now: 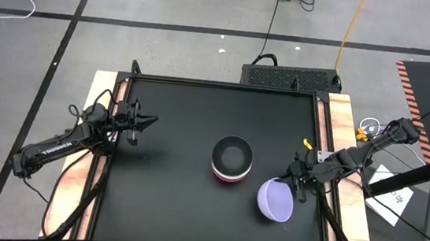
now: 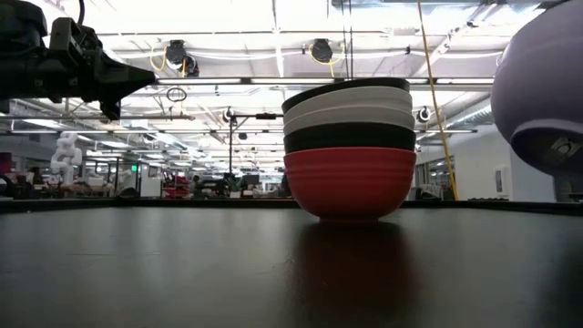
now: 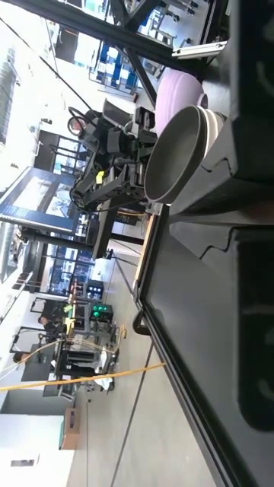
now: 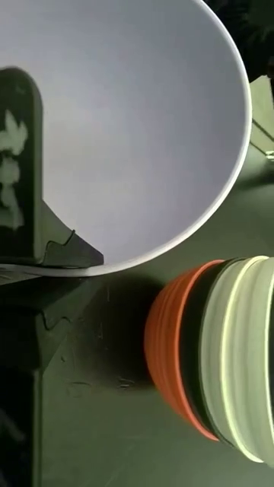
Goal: Nest bowls inside each other
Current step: Stack the purple bowl on top of the black bowl
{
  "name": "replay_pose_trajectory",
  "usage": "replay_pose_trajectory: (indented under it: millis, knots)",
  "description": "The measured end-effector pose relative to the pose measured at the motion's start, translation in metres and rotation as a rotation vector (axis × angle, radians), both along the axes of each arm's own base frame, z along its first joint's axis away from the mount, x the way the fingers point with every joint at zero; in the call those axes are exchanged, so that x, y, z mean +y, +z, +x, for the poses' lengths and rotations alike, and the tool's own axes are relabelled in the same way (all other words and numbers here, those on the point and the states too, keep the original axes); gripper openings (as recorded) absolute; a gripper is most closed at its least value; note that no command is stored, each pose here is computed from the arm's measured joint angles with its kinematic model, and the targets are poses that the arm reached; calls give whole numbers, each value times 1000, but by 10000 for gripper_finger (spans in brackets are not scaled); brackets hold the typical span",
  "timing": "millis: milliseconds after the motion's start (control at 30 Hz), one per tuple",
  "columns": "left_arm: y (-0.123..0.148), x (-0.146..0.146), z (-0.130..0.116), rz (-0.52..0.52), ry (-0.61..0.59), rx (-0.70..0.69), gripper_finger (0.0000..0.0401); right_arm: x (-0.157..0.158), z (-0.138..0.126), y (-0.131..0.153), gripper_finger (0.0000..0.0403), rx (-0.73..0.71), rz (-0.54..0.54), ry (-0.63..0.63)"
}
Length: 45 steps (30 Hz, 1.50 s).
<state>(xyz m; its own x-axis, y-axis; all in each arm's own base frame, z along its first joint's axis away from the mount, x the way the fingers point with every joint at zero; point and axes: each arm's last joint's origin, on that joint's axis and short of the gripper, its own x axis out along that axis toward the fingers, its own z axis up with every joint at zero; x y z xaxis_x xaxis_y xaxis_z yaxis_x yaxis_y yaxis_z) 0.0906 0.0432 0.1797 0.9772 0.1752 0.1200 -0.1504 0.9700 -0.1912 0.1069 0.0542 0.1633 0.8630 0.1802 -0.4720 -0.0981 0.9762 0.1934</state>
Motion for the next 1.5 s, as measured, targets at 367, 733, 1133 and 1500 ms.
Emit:
replay_pose_trajectory:
  millis: [367, 733, 1133, 1500]
  knots:
    - [0, 0, 0, 0, 0, 1, 26, -2, 3, 3, 4, -48, -11, -11]
    - [0, 0, 0, 0, 0, 1, 26, -17, 10, 8, 4, -104, -53, -103]
    - [0, 0, 0, 1, 0, 0, 26, -25, 6, 14, 4, -151, -32, -115]
    - [0, 0, 0, 0, 0, 1, 26, -30, 6, 24, 4, -252, -55, -140]
